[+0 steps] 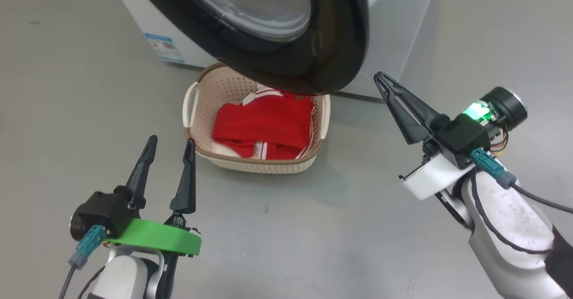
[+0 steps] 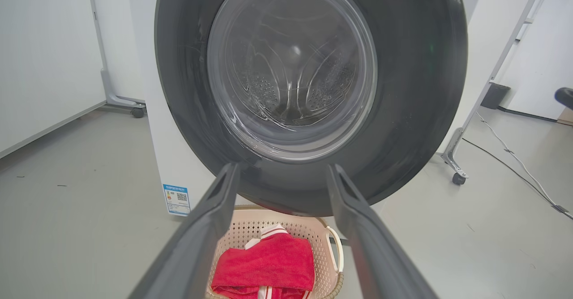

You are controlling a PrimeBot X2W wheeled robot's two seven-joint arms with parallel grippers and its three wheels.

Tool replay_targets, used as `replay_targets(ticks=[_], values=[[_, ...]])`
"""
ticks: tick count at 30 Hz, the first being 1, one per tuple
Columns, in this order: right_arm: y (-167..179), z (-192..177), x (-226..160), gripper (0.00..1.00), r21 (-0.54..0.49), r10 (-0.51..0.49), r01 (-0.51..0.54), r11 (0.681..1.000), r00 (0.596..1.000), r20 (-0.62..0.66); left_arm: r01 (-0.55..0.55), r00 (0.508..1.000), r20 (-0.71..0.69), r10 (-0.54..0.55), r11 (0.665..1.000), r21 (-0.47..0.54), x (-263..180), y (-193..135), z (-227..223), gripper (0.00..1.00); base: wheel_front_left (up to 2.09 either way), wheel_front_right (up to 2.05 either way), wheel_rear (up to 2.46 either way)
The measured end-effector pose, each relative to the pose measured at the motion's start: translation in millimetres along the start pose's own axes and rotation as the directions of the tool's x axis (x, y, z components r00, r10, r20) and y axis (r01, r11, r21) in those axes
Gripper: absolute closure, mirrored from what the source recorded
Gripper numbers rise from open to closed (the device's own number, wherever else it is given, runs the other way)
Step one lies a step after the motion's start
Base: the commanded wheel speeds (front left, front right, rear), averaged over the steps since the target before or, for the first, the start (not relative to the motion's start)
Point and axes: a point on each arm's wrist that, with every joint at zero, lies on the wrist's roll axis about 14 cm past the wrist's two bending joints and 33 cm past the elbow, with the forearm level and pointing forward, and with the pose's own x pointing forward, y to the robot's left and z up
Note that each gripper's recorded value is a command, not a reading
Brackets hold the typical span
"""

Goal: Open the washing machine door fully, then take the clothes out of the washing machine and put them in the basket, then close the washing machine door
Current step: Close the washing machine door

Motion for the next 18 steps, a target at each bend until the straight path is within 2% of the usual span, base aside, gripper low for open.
replay_targets(ticks=[5, 9, 18], values=[[22, -6, 29, 1.0, -0.001, 0.12, -0.12, 0.993, 0.993, 0.005, -0.031, 0.999, -0.013, 0.031, 0.999, 0.011, 1, 12, -3, 0.0, 0.0, 0.0, 0.0], [25, -17, 53, 1.0, 0.008, 0.174, -0.174, 0.985, 0.985, 0.0, -0.068, 0.997, -0.029, 0.069, 0.997, 0.023, 2, 25, -8, 0.0, 0.0, 0.0, 0.0], [2, -40, 85, 1.0, 0.07, 0.146, -0.145, 0.987, 0.989, -0.001, -0.134, 0.987, -0.077, 0.138, 0.99, 0.049, -1, 48, -22, 0.0, 0.0, 0.0, 0.0]])
